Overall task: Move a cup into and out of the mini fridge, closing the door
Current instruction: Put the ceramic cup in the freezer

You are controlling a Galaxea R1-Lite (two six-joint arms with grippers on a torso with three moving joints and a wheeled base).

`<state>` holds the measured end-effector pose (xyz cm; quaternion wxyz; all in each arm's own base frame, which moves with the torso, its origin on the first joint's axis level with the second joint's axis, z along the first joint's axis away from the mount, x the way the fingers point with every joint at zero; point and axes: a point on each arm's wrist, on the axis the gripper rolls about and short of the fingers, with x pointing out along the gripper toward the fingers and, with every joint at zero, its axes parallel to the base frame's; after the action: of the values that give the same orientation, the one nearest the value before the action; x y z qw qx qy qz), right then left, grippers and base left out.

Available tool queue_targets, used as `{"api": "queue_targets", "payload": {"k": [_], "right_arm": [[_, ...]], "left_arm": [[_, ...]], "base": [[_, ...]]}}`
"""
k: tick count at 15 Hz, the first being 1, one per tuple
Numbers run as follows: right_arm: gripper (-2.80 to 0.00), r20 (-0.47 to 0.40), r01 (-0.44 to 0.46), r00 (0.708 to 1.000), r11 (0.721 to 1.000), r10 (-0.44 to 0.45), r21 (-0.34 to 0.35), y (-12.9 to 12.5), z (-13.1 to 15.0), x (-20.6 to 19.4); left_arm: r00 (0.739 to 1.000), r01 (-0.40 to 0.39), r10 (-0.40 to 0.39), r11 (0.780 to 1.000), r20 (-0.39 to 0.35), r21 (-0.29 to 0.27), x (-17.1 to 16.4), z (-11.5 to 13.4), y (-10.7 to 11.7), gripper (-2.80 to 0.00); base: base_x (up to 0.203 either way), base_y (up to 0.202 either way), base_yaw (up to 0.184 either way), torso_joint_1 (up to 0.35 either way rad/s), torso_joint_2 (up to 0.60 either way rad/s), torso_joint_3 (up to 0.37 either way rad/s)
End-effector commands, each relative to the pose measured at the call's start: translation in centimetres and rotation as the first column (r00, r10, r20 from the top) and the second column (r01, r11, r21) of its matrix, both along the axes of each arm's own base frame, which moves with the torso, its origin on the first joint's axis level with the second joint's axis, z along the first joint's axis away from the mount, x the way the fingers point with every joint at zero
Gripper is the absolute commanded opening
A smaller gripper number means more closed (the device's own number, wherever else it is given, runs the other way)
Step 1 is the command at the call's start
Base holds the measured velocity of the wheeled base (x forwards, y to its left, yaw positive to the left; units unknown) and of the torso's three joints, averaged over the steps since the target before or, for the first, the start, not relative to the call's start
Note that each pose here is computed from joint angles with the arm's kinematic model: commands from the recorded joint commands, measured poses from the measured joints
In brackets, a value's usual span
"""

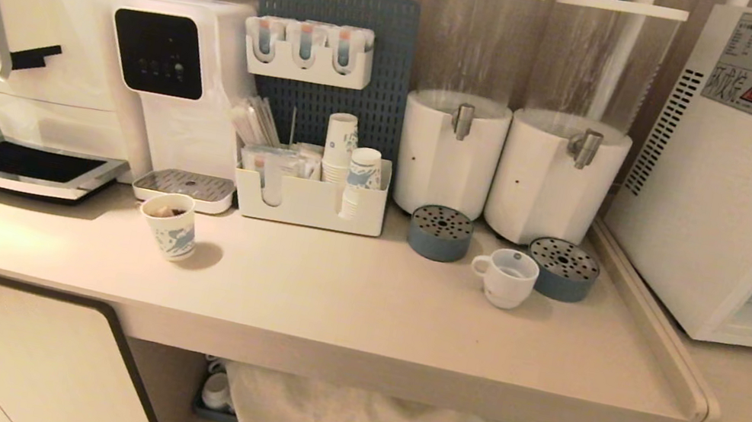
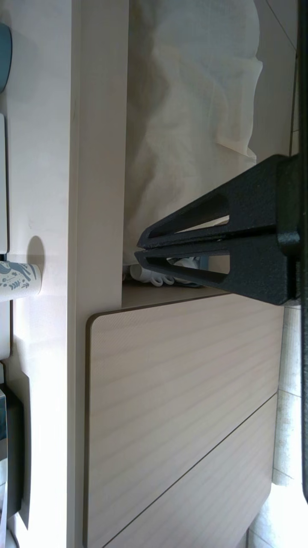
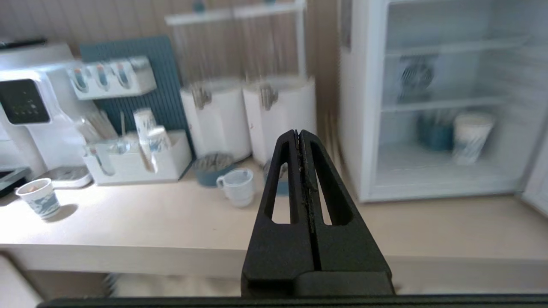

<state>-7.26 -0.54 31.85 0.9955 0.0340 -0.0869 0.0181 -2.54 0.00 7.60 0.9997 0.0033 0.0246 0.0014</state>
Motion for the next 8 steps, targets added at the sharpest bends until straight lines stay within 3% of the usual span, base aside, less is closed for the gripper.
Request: {"api": "queue_targets", "payload": {"k": [1,3,4,6,7,8], "right_arm": [[-2.8,-0.227,-0.018,0.974,1.0,0.02,0.009,0.6,3.8,8.8],[-2.8,-0.361,-0.082,0.928,0.996,0.089,0.034,1.2,4.7,13.8],[-2.8,-0.432,-0.156,0.887,0.987,0.162,0.05,1.4,4.4,16.2],[-2.8,-0.494,-0.299,0.815,0.95,0.302,0.089,0.5,3.6,19.0],[-2.8,-0.501,-0.382,0.772,0.915,0.393,0.128,-0.7,3.0,20.6],[-2.8,-0.487,-0.485,0.713,0.856,0.504,0.176,-2.1,2.2,22.3]], "left_arm": [[1.0,0.0,0.0,1.0,0.0,0.001,0.0,0.0,0.0,-2.8],[1.0,0.0,0.0,1.0,-0.001,0.001,0.0,0.0,0.0,-2.8],[1.0,0.002,-0.002,1.0,-0.001,0.004,0.0,0.0,0.0,-2.8],[1.0,0.001,-0.001,1.0,0.0,0.008,0.0,0.0,0.0,-2.8],[1.0,0.002,-0.002,1.0,0.0,0.009,0.0,0.0,0.0,-2.8],[1.0,0.0,0.0,1.0,0.0,0.01,0.0,0.0,0.0,-2.8]], "base": [[0.0,0.0,0.0,0.0,0.0,0.0],[0.0,0.0,0.0,0.0,0.0,0.0],[0.0,0.0,0.0,0.0,0.0,0.0],[0.0,0.0,0.0,0.0,0.0,0.0],[0.0,0.0,0.0,0.0,0.0,0.0],[0.0,0.0,0.0,0.0,0.0,0.0]]}}
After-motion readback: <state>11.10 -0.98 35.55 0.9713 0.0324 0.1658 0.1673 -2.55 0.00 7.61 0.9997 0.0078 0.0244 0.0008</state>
